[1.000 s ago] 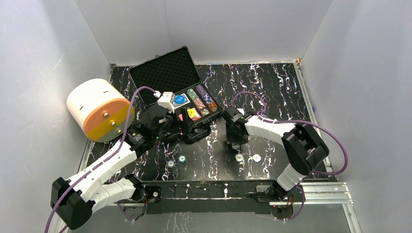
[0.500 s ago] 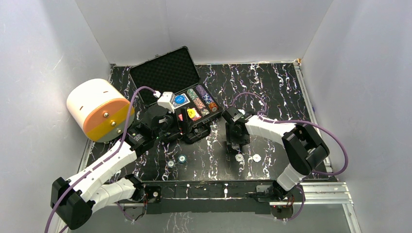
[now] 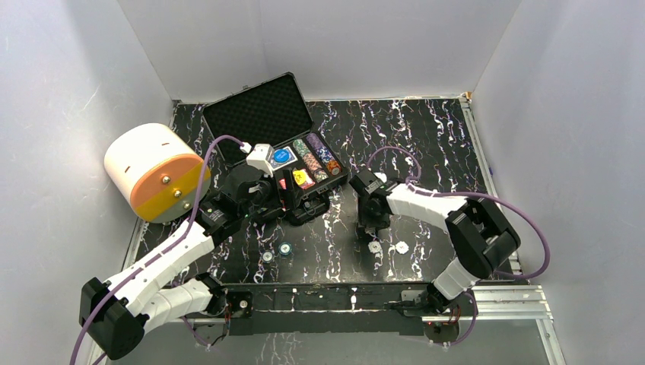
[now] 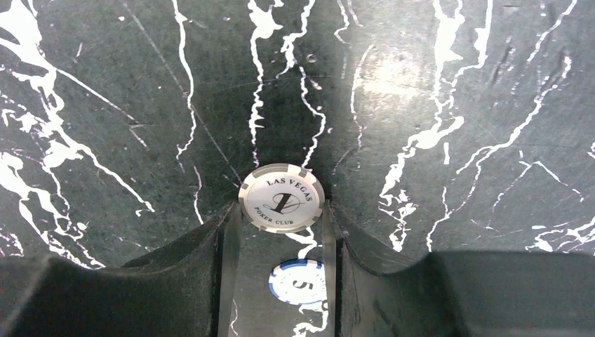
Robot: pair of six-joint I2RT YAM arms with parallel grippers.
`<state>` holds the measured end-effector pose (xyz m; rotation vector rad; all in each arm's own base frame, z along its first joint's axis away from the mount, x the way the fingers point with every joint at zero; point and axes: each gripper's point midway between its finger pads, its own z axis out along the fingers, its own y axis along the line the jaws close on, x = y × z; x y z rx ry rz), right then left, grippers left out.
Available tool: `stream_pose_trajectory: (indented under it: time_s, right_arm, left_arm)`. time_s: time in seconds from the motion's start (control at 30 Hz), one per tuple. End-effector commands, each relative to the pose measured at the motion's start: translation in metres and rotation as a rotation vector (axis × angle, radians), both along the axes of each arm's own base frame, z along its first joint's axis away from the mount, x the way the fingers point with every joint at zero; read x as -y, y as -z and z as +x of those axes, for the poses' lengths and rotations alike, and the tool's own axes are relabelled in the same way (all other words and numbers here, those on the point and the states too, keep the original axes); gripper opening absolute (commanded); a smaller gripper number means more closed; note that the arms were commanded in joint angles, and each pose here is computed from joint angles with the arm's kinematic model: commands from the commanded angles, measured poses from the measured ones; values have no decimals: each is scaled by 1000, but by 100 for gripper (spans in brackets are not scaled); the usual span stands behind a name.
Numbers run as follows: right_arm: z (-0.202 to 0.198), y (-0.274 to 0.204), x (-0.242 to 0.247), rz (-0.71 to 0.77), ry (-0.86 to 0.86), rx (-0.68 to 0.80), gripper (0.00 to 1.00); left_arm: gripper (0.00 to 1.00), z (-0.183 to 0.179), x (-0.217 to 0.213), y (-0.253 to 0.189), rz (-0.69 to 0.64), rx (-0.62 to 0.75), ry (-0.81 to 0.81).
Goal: Pack up texas hold em set
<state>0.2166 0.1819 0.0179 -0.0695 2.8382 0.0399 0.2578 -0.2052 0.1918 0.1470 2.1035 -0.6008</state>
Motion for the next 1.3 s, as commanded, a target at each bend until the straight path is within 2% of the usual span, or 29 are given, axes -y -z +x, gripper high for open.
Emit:
stream_pose_trajectory:
  time_s: [0.0, 0.13, 0.33, 0.53, 0.7, 0.87, 1.1, 1.27]
  right_arm:
    - [12, -13, 3, 22, 79, 99, 33]
    - [25, -47, -6, 122, 121, 207, 33]
    - [33, -85, -16, 243, 197, 288, 33]
    - [43, -126, -35, 414, 299, 338, 34]
    - [49, -153, -51, 549, 398, 336, 35]
    - [48, -165, -60, 641, 469, 308, 35]
    - [42, -172, -73, 767, 564, 228, 35]
    - [40, -173, -75, 792, 605, 203, 35]
  left_arm:
    - [98, -4, 4, -3, -33, -10, 16]
    - [98, -7, 14, 1, -80, -38, 46]
    - [98, -13, 29, 9, -152, -84, 87]
    - [91, -15, 51, 11, -275, -85, 148]
    - [91, -11, 72, 2, -405, 4, 185]
    - [94, -6, 95, 6, -405, 34, 208]
    - [80, 6, 117, 0, -393, 60, 161]
    - [79, 2, 130, -3, -429, 74, 198]
